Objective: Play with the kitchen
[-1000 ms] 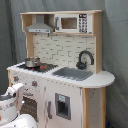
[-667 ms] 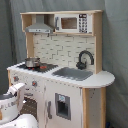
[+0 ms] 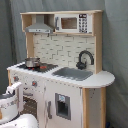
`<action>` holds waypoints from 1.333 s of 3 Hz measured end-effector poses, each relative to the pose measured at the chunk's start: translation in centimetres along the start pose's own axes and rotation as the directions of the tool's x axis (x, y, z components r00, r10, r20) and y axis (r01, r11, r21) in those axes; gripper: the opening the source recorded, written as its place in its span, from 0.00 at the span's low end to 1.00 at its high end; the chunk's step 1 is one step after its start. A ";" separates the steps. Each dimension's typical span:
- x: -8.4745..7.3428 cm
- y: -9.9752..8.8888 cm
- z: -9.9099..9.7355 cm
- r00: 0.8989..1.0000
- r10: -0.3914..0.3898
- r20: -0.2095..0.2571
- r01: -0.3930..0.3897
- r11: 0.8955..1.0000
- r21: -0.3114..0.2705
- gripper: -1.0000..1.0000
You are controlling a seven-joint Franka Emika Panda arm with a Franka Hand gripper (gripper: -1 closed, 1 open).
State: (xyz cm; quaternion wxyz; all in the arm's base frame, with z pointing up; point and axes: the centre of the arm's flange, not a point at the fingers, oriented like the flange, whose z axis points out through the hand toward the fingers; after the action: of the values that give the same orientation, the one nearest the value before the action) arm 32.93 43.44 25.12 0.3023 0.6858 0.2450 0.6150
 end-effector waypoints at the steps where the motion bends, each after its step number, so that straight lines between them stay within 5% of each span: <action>1: -0.5 0.2 -1.5 0.997 -0.081 0.003 0.081 0.997 -0.011 1.00; 2: -1.1 0.2 -2.9 0.984 -0.178 0.017 0.178 0.983 -0.035 1.00; 4: 0.1 1.7 -4.5 0.939 -0.340 0.046 0.342 0.937 -0.067 1.00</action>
State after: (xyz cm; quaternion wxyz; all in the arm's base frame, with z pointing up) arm 28.45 42.77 26.66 0.4334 0.6318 0.3321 0.5502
